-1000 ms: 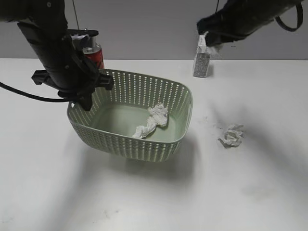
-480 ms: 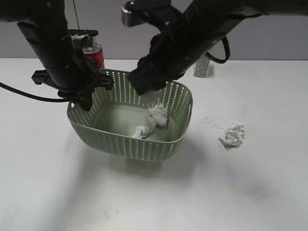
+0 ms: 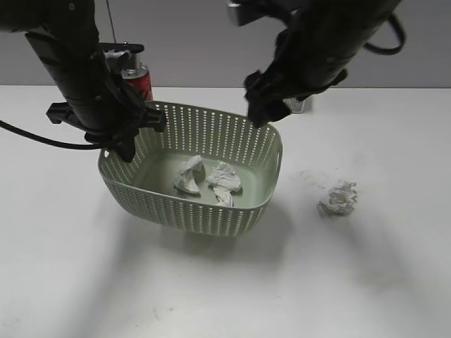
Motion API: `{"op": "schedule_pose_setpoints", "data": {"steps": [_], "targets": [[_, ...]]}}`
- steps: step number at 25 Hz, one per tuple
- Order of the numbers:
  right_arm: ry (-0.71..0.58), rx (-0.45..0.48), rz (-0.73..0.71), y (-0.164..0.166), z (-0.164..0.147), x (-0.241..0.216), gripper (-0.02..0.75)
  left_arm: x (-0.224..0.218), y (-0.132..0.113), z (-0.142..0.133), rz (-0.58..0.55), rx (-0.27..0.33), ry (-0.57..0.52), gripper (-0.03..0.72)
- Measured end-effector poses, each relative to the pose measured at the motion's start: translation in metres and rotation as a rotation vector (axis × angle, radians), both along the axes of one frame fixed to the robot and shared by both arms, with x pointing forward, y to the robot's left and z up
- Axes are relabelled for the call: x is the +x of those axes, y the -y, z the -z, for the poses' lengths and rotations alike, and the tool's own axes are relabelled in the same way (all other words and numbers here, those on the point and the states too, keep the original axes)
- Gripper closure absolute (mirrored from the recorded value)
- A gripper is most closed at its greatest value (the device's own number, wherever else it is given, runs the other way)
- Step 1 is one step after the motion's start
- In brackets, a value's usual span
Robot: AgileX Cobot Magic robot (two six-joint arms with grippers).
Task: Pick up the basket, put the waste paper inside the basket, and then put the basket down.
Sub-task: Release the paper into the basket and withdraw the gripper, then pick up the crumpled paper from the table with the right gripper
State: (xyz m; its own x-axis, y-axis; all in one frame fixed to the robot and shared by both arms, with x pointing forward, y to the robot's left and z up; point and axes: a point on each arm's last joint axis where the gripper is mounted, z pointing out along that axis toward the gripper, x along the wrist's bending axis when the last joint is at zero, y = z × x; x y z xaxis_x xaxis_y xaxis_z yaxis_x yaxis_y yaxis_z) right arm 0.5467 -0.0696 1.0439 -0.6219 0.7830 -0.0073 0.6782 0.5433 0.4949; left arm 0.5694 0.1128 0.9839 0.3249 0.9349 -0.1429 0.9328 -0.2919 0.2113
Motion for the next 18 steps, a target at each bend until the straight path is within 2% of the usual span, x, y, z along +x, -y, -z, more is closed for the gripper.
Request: {"op": "schedule_pose_setpoints", "data": {"steps": [2, 4, 7, 10, 13, 18], "targets": [[0.009, -0.018, 0.072, 0.026, -0.012, 0.005, 0.092, 0.0, 0.0, 0.0, 0.0, 0.0, 0.0, 0.688], [-0.017, -0.024, 0.149, 0.05, -0.008, 0.008, 0.101, 0.0, 0.0, 0.0, 0.0, 0.0, 0.0, 0.688], [-0.086, -0.036, 0.263, 0.086, 0.024, 0.01, 0.114, 0.0, 0.0, 0.0, 0.0, 0.0, 0.0, 0.688], [-0.143, -0.004, 0.439, 0.113, 0.061, 0.009, 0.125, 0.0, 0.0, 0.0, 0.0, 0.0, 0.0, 0.688], [-0.137, 0.056, 0.591, 0.127, 0.088, 0.011, 0.144, 0.0, 0.0, 0.0, 0.0, 0.0, 0.0, 0.688], [-0.134, 0.092, 0.632, 0.125, 0.114, 0.017, 0.156, 0.0, 0.0, 0.0, -0.001, -0.001, 0.0, 0.688]]}}
